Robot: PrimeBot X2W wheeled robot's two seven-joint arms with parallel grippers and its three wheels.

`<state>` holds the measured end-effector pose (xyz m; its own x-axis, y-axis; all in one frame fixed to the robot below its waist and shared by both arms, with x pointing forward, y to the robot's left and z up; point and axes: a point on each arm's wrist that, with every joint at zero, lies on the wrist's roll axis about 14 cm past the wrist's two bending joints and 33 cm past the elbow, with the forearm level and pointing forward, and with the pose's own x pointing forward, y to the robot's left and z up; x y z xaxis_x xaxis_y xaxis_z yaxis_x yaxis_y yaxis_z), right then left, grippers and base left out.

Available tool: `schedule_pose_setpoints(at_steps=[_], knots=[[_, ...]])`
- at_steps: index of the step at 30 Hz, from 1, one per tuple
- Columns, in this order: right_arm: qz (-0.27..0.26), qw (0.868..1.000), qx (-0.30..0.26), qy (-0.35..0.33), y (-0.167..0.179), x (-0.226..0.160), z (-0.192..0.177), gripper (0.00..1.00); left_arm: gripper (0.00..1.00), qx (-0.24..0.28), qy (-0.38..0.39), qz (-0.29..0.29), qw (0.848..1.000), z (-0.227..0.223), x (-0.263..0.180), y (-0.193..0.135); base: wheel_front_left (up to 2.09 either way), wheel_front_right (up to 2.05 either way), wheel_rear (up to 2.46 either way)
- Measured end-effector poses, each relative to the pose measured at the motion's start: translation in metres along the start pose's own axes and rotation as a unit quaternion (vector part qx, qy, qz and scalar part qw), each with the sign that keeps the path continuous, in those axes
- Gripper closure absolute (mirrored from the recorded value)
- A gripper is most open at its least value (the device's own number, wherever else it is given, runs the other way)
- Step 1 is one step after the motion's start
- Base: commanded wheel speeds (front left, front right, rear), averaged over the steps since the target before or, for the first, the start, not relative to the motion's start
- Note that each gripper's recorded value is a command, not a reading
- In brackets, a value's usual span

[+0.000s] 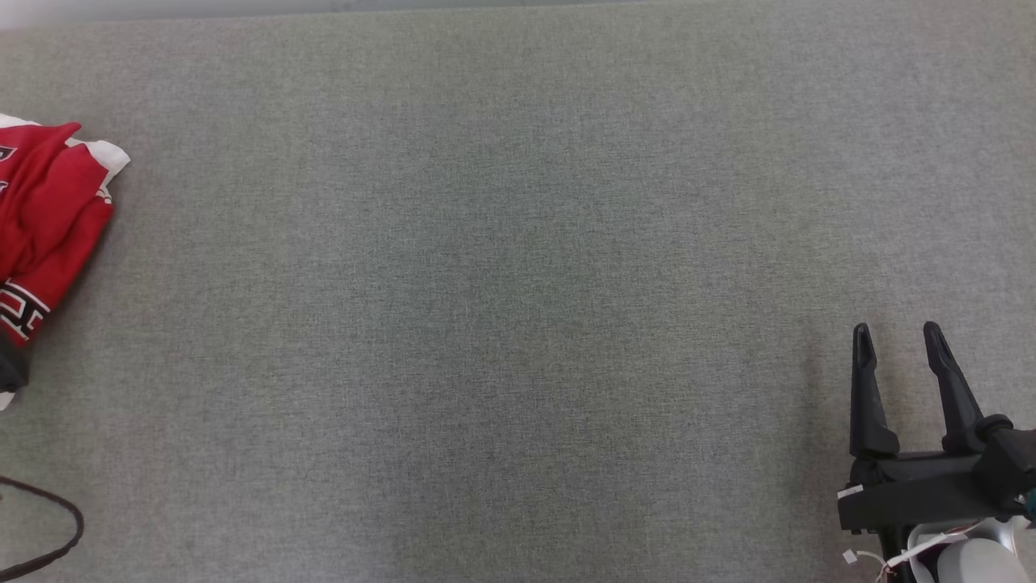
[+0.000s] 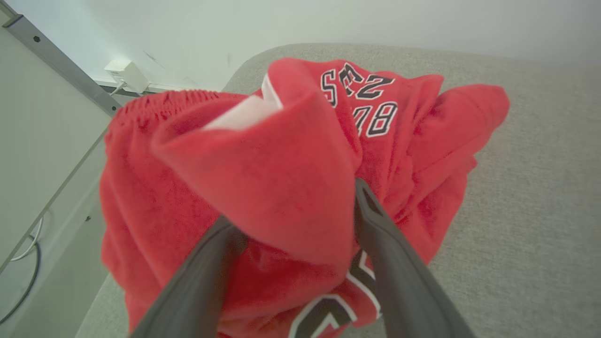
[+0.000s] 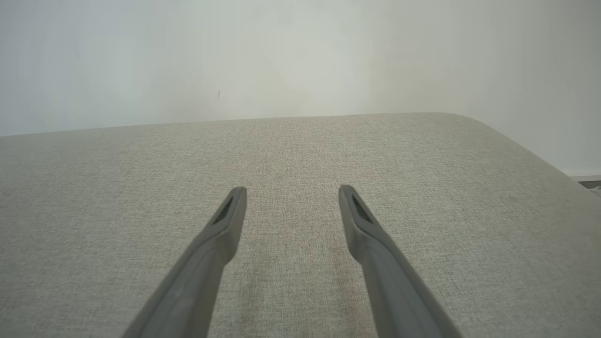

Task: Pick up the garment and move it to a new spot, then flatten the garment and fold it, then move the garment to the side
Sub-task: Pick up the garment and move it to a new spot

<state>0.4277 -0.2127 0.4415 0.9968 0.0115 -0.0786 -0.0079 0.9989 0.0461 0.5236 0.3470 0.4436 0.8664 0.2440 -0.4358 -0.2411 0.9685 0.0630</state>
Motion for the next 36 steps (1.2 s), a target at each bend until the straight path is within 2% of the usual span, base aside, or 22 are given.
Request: schedule_pose_setpoints(at_steps=[1, 2, 3, 7, 11, 15, 18, 19, 22, 26, 31, 36], knots=[[0.001, 1.000, 0.001, -0.001, 0.001, 0.001, 0.001, 0.00, 0.20, 0.000, 0.006, 0.003, 1.000, -0.003, 0.001, 0.001, 0.00, 0.00, 0.00], [0.001, 1.000, 0.001, -0.003, 0.001, 0.001, 0.002, 0.00, 0.88, 0.001, 0.005, 0.004, 1.000, -0.003, 0.001, 0.002, 0.00, 0.00, 0.00], [0.001, 1.000, 0.001, -0.003, 0.001, 0.001, 0.002, 0.00, 1.00, 0.003, -0.008, 0.007, 1.000, 0.001, 0.001, 0.003, 0.00, 0.00, 0.00], [0.002, 1.000, 0.004, -0.005, 0.003, -0.001, 0.004, 0.00, 1.00, 0.017, -0.080, 0.016, 0.997, 0.036, -0.003, 0.009, 0.00, 0.00, 0.00], [0.003, 1.000, 0.015, -0.011, 0.007, -0.005, 0.008, 0.00, 1.00, 0.029, -0.170, 0.016, 0.985, 0.090, -0.016, 0.012, 0.00, 0.00, 0.00], [0.003, 1.000, 0.025, -0.019, 0.011, -0.010, 0.015, 0.00, 1.00, 0.042, -0.267, -0.008, 0.963, 0.155, -0.040, -0.003, 0.00, 0.00, 0.00], [0.001, 0.999, 0.029, -0.030, 0.011, -0.015, 0.023, 0.00, 1.00, 0.052, -0.337, -0.042, 0.939, 0.205, -0.066, -0.030, 0.00, 0.00, 0.00], [0.001, 0.999, 0.029, -0.030, 0.011, -0.015, 0.023, 0.00, 1.00, 0.052, -0.337, -0.042, 0.939, 0.205, -0.066, -0.030, 0.00, 0.00, 0.00], [-0.004, 0.999, 0.038, -0.039, 0.011, -0.021, 0.029, 0.00, 1.00, 0.053, -0.397, -0.084, 0.913, 0.249, -0.097, -0.067, 0.00, 0.00, 0.00], [-0.015, 0.998, 0.041, -0.046, 0.005, -0.029, 0.034, 0.00, 1.00, 0.050, -0.448, -0.161, 0.878, 0.286, -0.137, -0.135, 0.00, 0.00, 0.00], [-0.039, 0.997, 0.045, -0.048, -0.009, -0.042, 0.036, 0.00, 1.00, 0.040, -0.474, -0.268, 0.837, 0.300, -0.179, -0.225, 0.00, 0.00, 0.00], [-0.070, 0.995, 0.045, -0.050, -0.028, -0.056, 0.037, 0.00, 1.00, 0.028, -0.465, -0.367, 0.805, 0.288, -0.211, -0.308, 0.00, 0.00, 0.00]])
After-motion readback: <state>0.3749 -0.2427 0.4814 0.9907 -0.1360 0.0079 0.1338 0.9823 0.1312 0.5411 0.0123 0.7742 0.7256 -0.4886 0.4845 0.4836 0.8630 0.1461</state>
